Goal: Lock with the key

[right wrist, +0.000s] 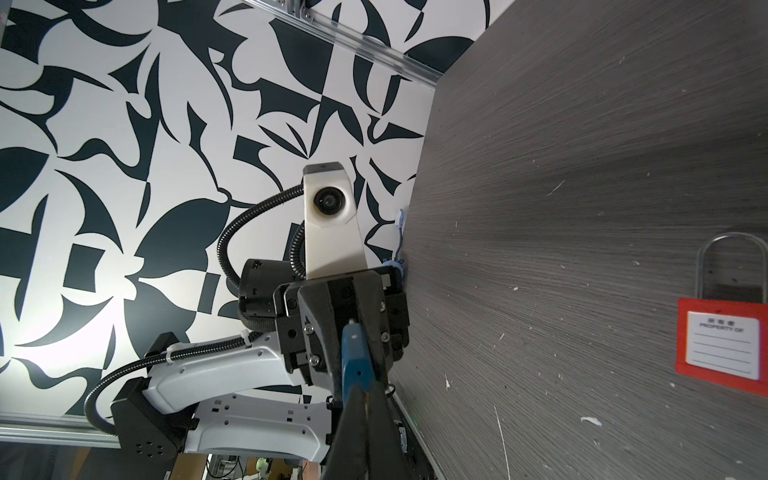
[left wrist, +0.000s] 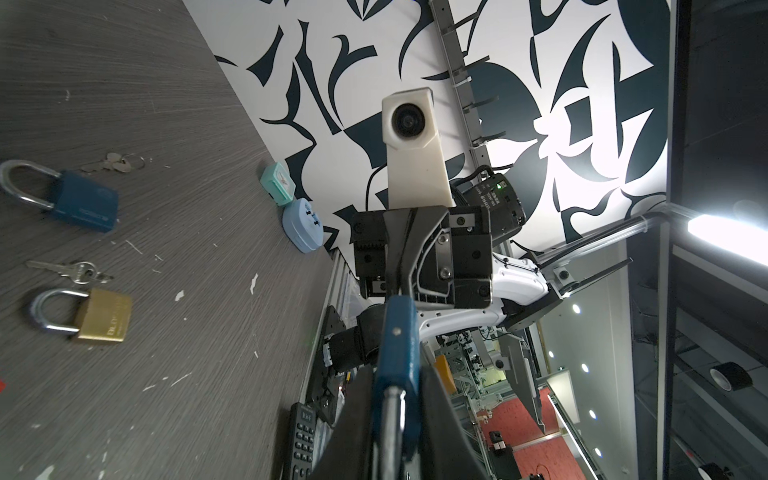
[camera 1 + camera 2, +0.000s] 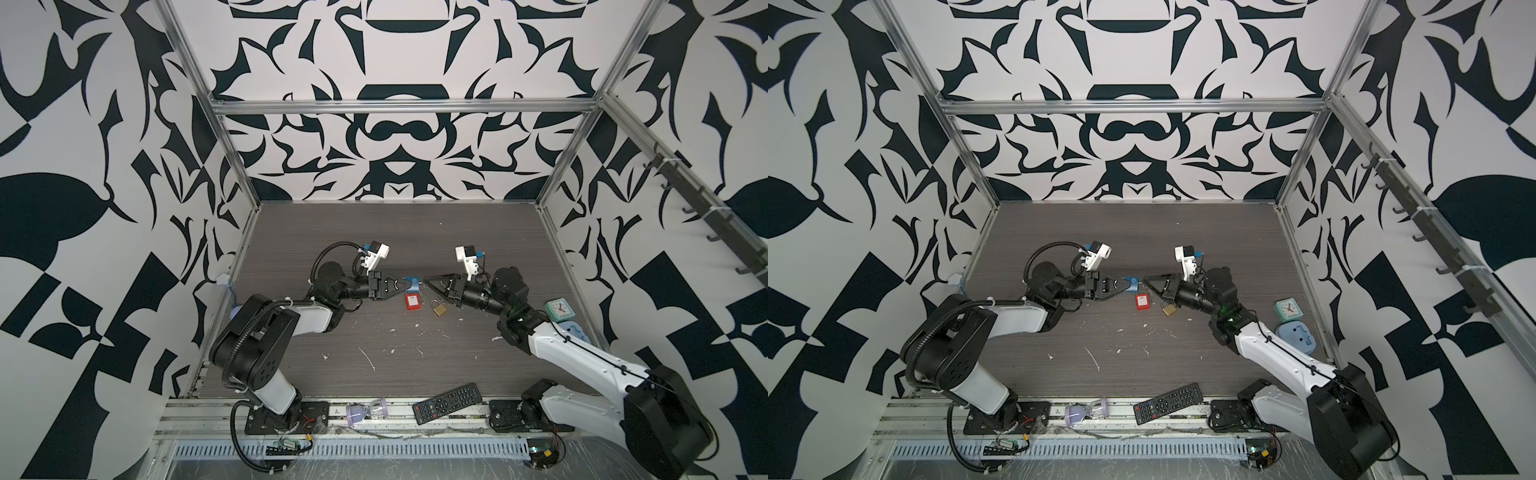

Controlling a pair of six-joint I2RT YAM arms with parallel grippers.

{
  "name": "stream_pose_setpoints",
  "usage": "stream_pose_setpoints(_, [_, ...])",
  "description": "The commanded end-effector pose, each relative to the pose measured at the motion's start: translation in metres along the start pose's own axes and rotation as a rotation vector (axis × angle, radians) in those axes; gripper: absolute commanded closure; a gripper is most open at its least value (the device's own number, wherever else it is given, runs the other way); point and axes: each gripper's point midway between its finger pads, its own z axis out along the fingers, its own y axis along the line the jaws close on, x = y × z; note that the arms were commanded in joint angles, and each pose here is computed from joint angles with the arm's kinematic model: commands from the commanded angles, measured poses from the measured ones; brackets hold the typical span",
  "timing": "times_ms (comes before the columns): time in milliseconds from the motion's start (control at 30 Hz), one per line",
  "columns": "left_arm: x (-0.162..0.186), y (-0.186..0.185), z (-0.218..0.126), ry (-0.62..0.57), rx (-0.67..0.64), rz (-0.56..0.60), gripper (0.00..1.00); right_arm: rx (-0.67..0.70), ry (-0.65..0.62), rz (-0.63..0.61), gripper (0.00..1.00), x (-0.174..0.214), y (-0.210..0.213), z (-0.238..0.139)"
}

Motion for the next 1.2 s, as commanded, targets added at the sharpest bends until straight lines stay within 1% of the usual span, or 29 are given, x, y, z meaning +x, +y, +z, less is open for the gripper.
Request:
stream_pose_setpoints(0, [-0.004,-0.007,0.000,-0.013,0.027,0.024,1.00,-0.107,-0.029,-0.086,1.00,-0.009,0.035,-0.009])
stream_pose_setpoints(167, [-0.006,-0.012,-0.003,-0.003,0.035,0.024,1.00,-0.088,-0.047,-0.126,1.00,-0.015,0.033,-0.016])
stream_pose_setpoints(467, [0.000,-0.027,-0.007,0.005,0.049,0.002,1.00,-0.076,-0.069,-0.172,1.00,-0.012,0.017,-0.021])
stream_pose_setpoints(767, [0.004,-0.025,-0.009,0.034,0.047,-0.021,1.00,-0.090,-0.108,-0.154,1.00,-0.018,0.018,-0.031])
stream_pose_setpoints(833, [0.005,-0.020,-0.008,0.048,0.042,-0.035,1.00,-0.083,-0.118,-0.147,1.00,-0.020,0.017,-0.034])
stream_pose_setpoints(1033, [0.016,0.016,-0.008,0.082,-0.012,-0.139,1.00,-0.012,-0.124,-0.127,1.00,-0.020,0.000,-0.036])
stream_pose_setpoints(1167, [0.021,0.037,-0.012,0.070,-0.049,-0.191,1.00,0.006,-0.118,-0.117,1.00,-0.024,-0.004,-0.032])
